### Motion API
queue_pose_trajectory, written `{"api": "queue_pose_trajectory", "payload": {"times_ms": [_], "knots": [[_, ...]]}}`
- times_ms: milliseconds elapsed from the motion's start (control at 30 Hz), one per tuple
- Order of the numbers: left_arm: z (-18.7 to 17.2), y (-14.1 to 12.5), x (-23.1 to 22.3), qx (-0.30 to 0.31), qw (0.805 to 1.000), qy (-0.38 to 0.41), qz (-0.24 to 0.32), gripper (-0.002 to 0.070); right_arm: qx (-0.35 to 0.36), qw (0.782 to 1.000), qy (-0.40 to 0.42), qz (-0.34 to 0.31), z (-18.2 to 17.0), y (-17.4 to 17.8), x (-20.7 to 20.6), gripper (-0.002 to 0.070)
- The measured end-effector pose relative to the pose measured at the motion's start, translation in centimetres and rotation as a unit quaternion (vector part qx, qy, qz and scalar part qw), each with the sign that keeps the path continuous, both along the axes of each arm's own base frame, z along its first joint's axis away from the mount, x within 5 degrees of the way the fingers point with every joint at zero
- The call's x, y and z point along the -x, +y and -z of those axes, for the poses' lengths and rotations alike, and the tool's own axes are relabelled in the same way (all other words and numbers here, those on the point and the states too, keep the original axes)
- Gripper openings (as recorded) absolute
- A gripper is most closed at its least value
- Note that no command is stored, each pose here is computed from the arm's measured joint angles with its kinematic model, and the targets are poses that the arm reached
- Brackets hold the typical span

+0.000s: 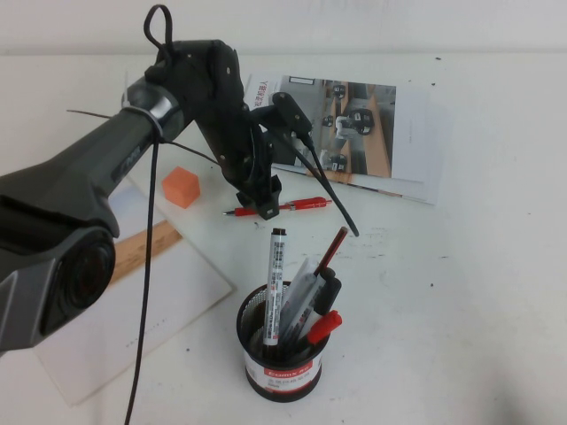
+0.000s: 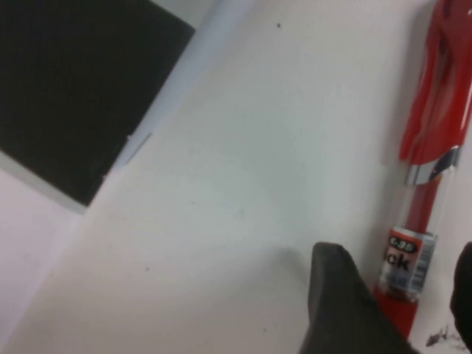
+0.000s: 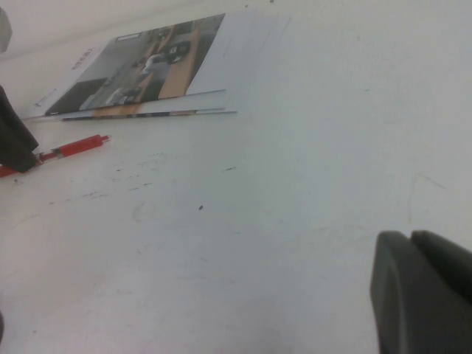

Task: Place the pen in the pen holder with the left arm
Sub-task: Pick up the pen on the table

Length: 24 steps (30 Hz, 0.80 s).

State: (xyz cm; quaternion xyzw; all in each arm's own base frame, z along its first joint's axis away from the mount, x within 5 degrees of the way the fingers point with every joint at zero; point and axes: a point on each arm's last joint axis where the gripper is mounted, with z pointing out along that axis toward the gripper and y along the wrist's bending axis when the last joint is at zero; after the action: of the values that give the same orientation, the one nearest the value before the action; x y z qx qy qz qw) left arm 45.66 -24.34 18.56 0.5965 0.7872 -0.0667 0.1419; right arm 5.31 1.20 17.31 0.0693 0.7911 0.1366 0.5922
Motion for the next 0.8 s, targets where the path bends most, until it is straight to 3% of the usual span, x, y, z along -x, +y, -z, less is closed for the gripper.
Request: {"api": "queue_pose_trajectory", "payload": {"times_ms": [400,500,600,800], "knots": [[0.59,-0.11,-0.09,0.002,1.0,0.004,-0.001,0.0276,0.0,1.0,0.0,0.0,0.0,0.0,0.0,-0.0022],[0.8,-0.14,-0.16,0.002,1.0,0.003,0.001,0.0209,0.0,1.0,0.0,0.0,0.0,0.0,0.0,-0.0022],[0.78,-0.18,-0.2,0.003,1.0,-0.003,0.011,0.0083,0.0,1.0,0.0,0.0,0.0,0.0,0.0,-0.0022],[0.78,-0.18,-0.2,0.001,1.0,-0.005,0.021,0.0067,0.0,1.0,0.0,0.0,0.0,0.0,0.0,-0.0022]]}}
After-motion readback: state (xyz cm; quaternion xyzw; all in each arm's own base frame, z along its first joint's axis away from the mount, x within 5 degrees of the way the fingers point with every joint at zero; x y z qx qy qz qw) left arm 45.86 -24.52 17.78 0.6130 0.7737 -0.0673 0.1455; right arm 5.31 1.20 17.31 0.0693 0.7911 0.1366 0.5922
